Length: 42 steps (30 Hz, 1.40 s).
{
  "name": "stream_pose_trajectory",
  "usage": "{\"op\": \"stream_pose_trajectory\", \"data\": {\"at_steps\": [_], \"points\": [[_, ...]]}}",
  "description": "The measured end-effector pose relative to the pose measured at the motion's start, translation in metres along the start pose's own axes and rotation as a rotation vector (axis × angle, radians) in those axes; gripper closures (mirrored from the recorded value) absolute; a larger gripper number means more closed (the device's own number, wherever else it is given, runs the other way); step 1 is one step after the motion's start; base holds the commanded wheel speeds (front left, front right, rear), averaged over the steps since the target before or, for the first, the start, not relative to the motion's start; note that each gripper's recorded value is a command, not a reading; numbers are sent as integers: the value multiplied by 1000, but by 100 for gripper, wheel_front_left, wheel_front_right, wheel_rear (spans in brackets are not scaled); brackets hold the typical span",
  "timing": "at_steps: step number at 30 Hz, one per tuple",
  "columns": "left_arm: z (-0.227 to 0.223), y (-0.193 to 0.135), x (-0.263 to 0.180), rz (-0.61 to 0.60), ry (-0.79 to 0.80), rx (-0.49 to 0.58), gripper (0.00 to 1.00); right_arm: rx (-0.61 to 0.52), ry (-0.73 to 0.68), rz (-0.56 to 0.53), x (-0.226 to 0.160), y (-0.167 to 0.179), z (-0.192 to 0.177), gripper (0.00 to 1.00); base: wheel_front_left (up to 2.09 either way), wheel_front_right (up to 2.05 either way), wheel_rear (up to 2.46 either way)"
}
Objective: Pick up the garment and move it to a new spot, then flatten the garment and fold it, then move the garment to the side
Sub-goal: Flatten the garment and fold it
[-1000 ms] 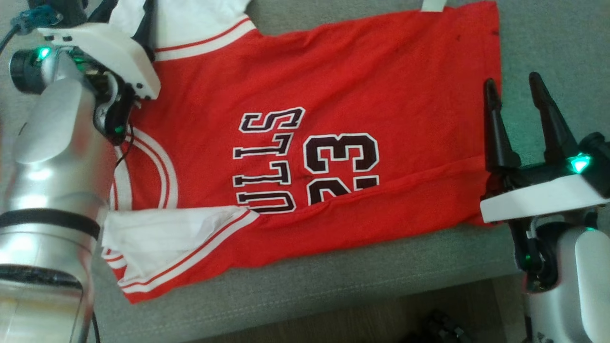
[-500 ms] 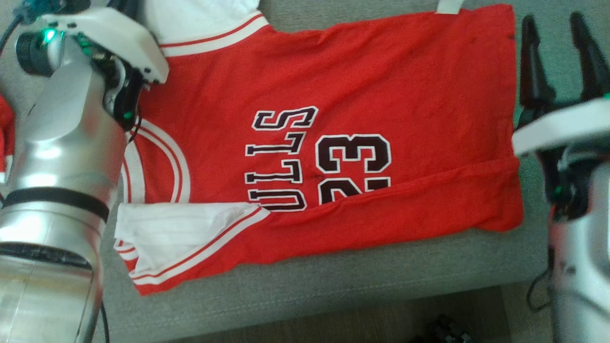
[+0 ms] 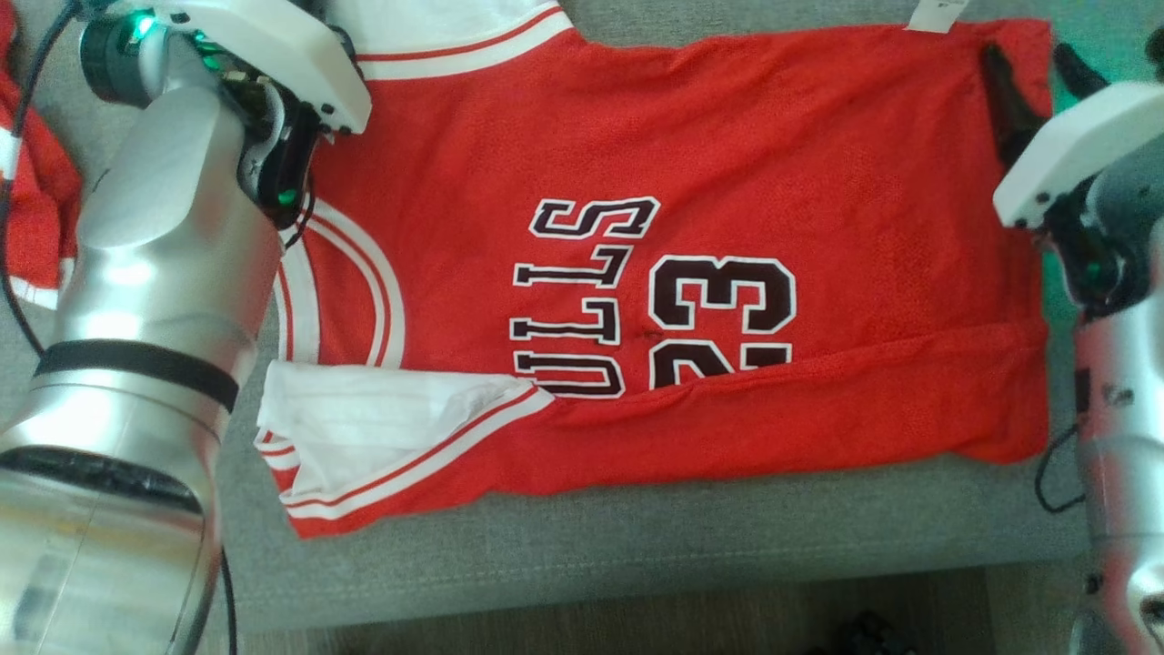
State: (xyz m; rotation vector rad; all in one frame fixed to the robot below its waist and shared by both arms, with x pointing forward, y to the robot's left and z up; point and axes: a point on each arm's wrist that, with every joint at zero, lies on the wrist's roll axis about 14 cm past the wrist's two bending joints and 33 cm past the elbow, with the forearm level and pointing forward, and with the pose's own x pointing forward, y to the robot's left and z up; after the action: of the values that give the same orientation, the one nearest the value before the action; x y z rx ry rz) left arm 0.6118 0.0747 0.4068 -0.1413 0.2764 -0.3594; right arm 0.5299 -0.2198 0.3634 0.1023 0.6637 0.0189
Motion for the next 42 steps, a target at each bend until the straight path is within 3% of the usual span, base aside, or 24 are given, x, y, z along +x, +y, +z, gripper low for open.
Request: {"op": "stream_pose_trajectory", "data": {"at_steps": [1,2,3,14,20,33,42], "points": [[1,0,-1,0,-4,-6,100,16,9,10,4,2,3,39,0,0,0],[2,0,-1,-1,-8,-9,100,22,6,16,6,4,6,90,0,0,0],[4,0,-1,-3,-11,-9,100,25,3,20,7,5,8,100,0,0,0],[78,5,-13,-12,-215,-13,100,28,-252,71,-10,21,66,100,0,0,0],[92,2,-37,-13,-302,-40,100,61,-289,104,-25,28,68,100,0,0,0],[43,-19,-137,2,-317,-84,100,146,-235,116,-69,25,17,100,0,0,0],[-15,-31,-197,85,-152,-194,100,175,-231,120,-88,29,1,100,0,0,0]]}}
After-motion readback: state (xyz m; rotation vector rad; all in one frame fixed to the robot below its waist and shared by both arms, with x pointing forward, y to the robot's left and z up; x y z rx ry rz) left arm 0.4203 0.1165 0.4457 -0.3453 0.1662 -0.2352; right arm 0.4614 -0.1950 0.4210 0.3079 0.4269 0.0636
